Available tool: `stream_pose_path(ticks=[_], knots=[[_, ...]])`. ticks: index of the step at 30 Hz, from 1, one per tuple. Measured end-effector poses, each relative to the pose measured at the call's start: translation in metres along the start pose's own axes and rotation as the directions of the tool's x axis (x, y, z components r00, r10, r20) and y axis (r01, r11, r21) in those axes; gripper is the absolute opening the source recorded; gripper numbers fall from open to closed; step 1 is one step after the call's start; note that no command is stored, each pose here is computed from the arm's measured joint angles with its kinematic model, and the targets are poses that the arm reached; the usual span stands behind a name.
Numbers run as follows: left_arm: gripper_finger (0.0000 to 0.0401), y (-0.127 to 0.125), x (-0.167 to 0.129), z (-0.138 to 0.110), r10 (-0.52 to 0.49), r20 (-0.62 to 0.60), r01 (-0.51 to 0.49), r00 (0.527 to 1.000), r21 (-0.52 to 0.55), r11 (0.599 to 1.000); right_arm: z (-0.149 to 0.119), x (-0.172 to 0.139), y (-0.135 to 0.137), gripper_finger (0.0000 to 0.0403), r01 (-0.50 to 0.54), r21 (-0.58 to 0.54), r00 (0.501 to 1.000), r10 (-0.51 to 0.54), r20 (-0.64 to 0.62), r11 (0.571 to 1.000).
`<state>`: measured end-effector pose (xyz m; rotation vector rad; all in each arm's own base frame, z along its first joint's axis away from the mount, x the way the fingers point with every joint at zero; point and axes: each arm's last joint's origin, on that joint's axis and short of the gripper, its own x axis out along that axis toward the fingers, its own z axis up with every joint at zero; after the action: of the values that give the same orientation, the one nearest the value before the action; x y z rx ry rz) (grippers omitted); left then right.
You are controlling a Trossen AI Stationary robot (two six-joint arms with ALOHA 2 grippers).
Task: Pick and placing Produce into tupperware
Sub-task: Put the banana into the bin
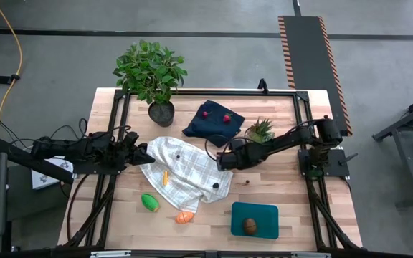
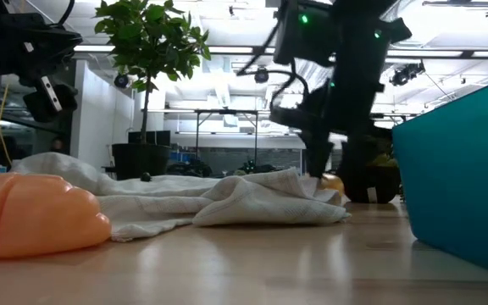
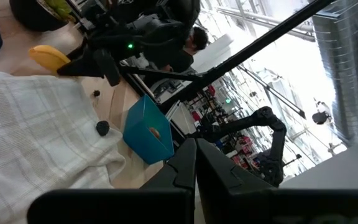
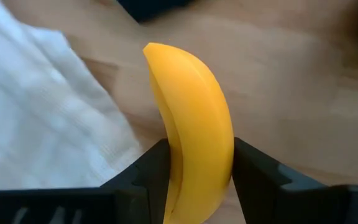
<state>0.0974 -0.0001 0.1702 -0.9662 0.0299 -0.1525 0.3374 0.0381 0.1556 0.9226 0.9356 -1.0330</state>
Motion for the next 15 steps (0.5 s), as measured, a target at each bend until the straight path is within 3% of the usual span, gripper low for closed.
stream_pose_path(ticks=[5,15], knots=[[0.0001,0.000,0.000,0.000,0.000,0.000,0.000,1.000,0.000,1.000,0.009,-0.017,0.013,0.0134,-0.009,-0.031,0.998,0.011,0.065,0.999],[0.0001,0.000,0.000,0.000,0.000,0.000,0.000,1.000,0.008,1.000,0.026,-0.055,0.026,0.0134,0.069,-0.068,0.982,-0.056,0.182,0.995]])
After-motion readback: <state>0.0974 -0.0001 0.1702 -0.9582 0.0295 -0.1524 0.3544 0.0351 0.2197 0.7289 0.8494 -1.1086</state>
